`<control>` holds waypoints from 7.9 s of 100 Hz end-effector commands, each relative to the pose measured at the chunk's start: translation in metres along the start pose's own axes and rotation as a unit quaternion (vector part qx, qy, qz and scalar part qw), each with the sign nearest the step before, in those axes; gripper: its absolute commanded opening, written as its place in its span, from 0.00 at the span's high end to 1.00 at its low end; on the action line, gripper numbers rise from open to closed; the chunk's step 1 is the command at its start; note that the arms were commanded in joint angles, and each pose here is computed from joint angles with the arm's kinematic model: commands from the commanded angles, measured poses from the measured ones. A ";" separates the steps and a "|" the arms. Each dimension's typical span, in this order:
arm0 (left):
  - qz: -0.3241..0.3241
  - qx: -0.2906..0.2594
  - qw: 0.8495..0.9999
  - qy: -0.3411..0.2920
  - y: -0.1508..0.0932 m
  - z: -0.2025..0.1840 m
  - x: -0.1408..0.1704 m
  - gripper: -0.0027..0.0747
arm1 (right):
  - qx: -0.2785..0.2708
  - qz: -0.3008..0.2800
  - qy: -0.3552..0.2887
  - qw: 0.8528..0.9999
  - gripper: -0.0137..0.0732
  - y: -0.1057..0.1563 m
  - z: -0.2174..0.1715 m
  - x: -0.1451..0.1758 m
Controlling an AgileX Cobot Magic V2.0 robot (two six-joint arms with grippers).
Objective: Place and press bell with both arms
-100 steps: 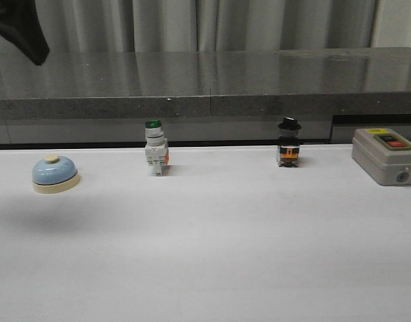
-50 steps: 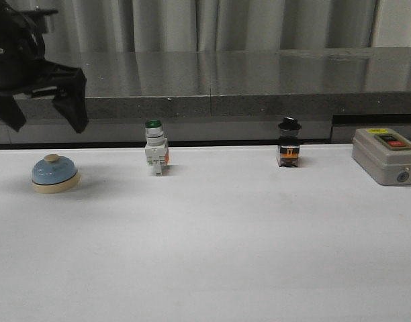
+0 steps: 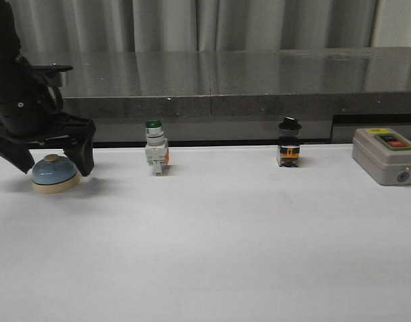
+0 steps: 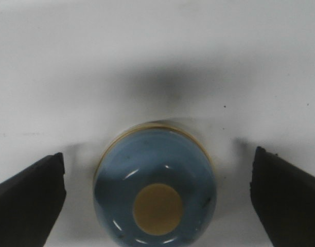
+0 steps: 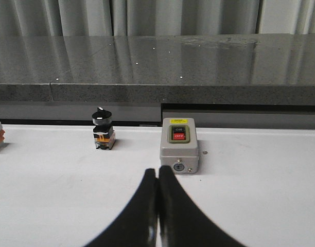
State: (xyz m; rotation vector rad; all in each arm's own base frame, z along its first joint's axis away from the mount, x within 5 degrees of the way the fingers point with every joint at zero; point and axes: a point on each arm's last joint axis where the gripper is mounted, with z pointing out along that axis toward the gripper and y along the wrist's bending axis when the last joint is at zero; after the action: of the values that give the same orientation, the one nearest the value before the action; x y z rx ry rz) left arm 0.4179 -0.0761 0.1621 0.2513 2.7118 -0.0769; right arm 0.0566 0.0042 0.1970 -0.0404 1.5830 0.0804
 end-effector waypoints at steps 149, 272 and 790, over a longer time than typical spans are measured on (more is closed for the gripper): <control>0.153 0.107 0.976 -0.108 -0.148 -0.146 -0.010 0.77 | 0.000 -0.007 -0.061 0.998 0.91 0.000 -0.003 -0.014; 0.242 0.139 0.960 -0.029 -0.235 -0.055 0.031 0.23 | 0.000 -0.007 -0.061 0.998 0.91 0.000 -0.003 -0.014; -0.007 -0.090 0.808 -0.582 0.005 -0.188 0.321 0.99 | 0.000 -0.007 -0.061 0.998 0.91 0.000 -0.003 -0.014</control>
State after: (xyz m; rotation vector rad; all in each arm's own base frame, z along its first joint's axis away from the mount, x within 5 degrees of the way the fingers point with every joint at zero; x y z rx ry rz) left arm 0.0561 -0.0019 0.2073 0.0824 1.5418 0.0294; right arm 0.0566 0.0042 0.1970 -0.0404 1.5830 0.0804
